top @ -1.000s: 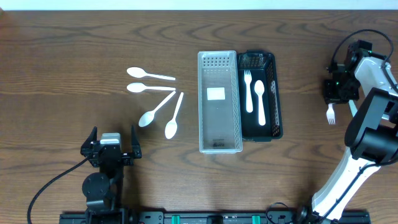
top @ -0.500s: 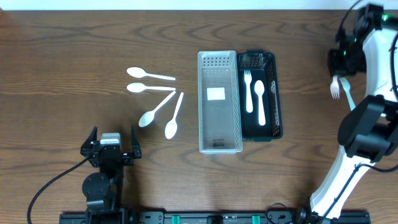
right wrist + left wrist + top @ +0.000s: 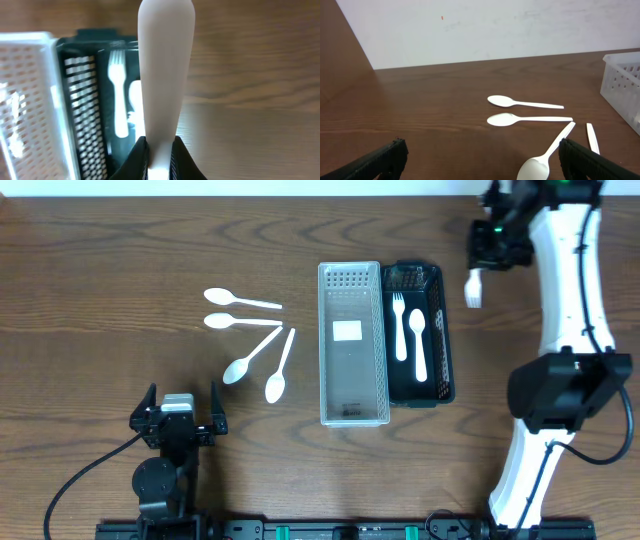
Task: Pack container
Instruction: 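Carry the second fork into the black basket and release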
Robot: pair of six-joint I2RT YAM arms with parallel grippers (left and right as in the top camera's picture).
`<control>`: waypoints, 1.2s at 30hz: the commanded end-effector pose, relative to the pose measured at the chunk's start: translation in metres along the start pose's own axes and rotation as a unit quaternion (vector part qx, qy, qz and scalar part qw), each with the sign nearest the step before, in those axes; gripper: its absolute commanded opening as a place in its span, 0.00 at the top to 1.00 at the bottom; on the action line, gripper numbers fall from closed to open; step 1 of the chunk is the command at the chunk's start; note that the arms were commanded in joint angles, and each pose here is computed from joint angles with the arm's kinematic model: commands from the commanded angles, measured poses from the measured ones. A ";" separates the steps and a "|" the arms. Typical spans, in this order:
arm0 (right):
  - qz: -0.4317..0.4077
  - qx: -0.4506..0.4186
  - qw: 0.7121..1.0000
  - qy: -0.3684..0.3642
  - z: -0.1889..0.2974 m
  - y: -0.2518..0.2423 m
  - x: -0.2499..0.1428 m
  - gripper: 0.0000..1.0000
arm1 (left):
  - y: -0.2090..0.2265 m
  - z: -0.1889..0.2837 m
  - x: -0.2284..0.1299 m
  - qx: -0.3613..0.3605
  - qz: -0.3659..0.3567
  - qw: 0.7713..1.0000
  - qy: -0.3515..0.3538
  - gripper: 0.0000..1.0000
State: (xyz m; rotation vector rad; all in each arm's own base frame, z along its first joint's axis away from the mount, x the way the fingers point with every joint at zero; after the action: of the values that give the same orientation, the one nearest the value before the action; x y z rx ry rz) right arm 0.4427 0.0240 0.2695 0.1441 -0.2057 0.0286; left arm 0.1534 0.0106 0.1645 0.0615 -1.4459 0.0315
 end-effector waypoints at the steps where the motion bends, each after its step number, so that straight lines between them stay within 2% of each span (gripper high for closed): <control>1: 0.014 0.013 1.000 0.003 -0.001 0.029 -0.003 0.92 | 0.001 -0.002 -0.012 0.004 0.005 1.000 0.017 0.02; 7: 0.041 -0.012 0.999 0.019 -0.011 0.048 -0.009 0.83 | 0.001 -0.002 -0.012 0.004 0.005 1.000 0.017 0.02; 18: 0.040 -0.016 0.996 0.083 -0.053 0.048 -0.026 0.79 | 0.001 -0.002 -0.012 0.004 0.005 1.000 0.017 0.02; 22: 0.052 -0.013 0.995 0.086 -0.057 0.058 -0.029 0.74 | 0.001 -0.002 -0.012 0.004 0.005 1.000 0.017 0.02; 25: 0.063 -0.010 0.995 0.082 -0.058 0.067 -0.029 0.55 | 0.001 -0.002 -0.012 0.004 0.005 1.000 0.017 0.02; 27: 0.067 -0.009 0.995 0.080 -0.058 0.071 -0.029 0.23 | 0.001 -0.002 -0.012 0.004 0.005 1.000 0.017 0.02; 28: 0.069 -0.008 0.994 0.079 -0.059 0.071 -0.028 0.15 | 0.001 -0.002 -0.012 0.004 0.005 1.000 0.017 0.02; 31: 0.066 -0.021 0.995 0.071 -0.054 0.062 -0.025 0.01 | 0.001 -0.002 -0.012 0.004 0.005 1.000 0.017 0.02; 36: 0.044 -0.079 0.995 0.042 -0.025 0.012 -0.012 0.01 | 0.001 -0.002 -0.012 0.004 0.005 1.000 0.017 0.02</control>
State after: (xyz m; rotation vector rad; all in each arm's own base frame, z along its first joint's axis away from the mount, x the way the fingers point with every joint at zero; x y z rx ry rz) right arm 0.4263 0.0798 0.2217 0.0658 -0.0516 0.1431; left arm 0.1534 0.0107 0.1645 0.0618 -1.4458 0.0318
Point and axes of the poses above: each gripper's point midway between its finger pads, its own z axis back along the fingers, its own y axis along the line the jaws close on, x = y × z, the point moved 9 cm from there along z, back along the fingers, and after that the axes turned 5 degrees about z, right-handed, at the moved point
